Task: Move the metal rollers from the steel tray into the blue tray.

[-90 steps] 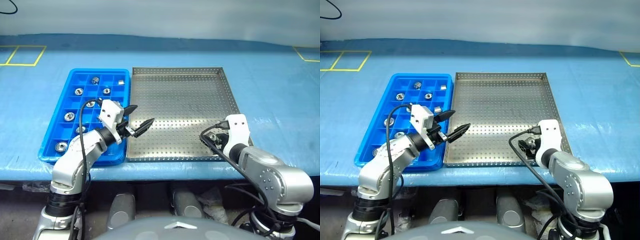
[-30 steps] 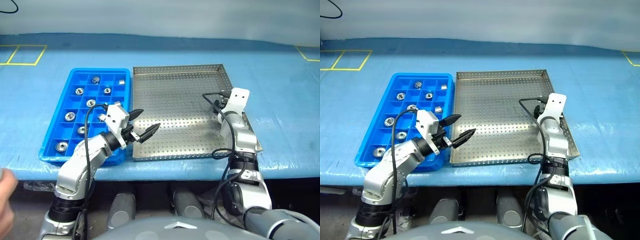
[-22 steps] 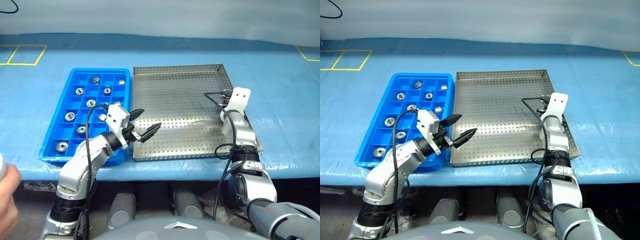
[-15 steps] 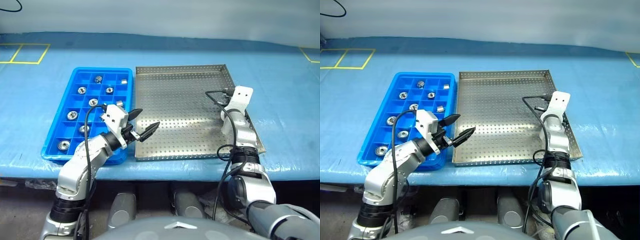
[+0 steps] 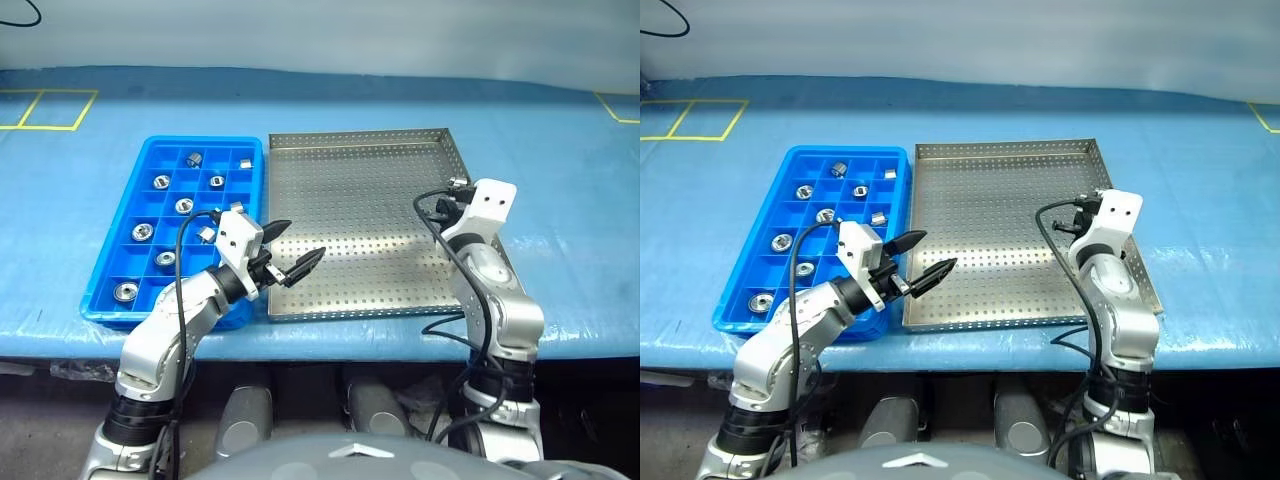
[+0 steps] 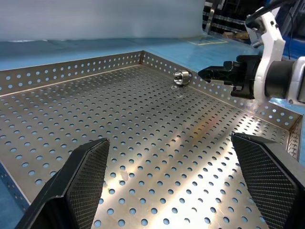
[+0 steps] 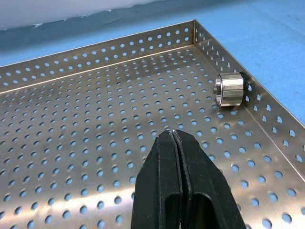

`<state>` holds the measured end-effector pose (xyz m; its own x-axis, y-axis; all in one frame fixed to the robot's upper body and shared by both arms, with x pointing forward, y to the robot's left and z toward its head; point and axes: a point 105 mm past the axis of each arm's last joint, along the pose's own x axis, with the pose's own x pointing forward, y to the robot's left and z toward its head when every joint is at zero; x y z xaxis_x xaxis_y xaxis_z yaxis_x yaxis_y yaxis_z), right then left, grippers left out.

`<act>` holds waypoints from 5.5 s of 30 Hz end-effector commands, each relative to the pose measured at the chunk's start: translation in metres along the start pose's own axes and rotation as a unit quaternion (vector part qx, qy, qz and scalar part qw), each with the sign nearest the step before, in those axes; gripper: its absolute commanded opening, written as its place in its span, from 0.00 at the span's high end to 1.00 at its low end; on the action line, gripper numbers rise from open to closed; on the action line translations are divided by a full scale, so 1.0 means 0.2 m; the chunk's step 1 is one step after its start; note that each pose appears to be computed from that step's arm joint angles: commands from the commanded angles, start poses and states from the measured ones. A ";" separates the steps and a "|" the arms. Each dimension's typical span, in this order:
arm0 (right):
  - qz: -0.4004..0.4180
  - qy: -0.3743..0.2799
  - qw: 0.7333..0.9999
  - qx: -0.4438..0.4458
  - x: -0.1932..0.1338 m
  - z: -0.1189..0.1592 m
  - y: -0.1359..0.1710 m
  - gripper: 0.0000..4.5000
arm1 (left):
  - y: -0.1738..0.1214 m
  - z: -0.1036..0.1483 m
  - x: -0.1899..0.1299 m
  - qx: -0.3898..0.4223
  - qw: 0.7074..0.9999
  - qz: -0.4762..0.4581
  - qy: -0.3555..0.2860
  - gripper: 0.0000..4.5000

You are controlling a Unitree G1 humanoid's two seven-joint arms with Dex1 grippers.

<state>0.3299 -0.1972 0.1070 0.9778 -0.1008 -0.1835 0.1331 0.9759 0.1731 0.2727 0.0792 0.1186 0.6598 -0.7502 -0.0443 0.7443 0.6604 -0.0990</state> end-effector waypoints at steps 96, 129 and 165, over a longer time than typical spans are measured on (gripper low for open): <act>0.025 0.002 0.996 -0.090 0.24 -0.05 0.21 0.11 | -0.02 0.07 0.03 0.020 0.999 -0.008 -0.033 0.00; 0.103 -0.044 0.992 -0.059 0.07 0.05 0.42 0.62 | 0.01 0.07 0.01 0.019 0.999 0.019 -0.042 0.00; 0.608 0.114 0.768 -0.165 -0.56 -0.48 1.53 0.62 | 0.02 -0.05 -0.76 0.097 0.978 0.183 0.003 0.00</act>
<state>0.2528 0.1258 0.0873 0.3005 0.9157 -0.2667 -0.9388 0.3334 0.0870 0.1767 0.2052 0.1073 0.9048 -0.4185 -0.0792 0.4252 0.8981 0.1126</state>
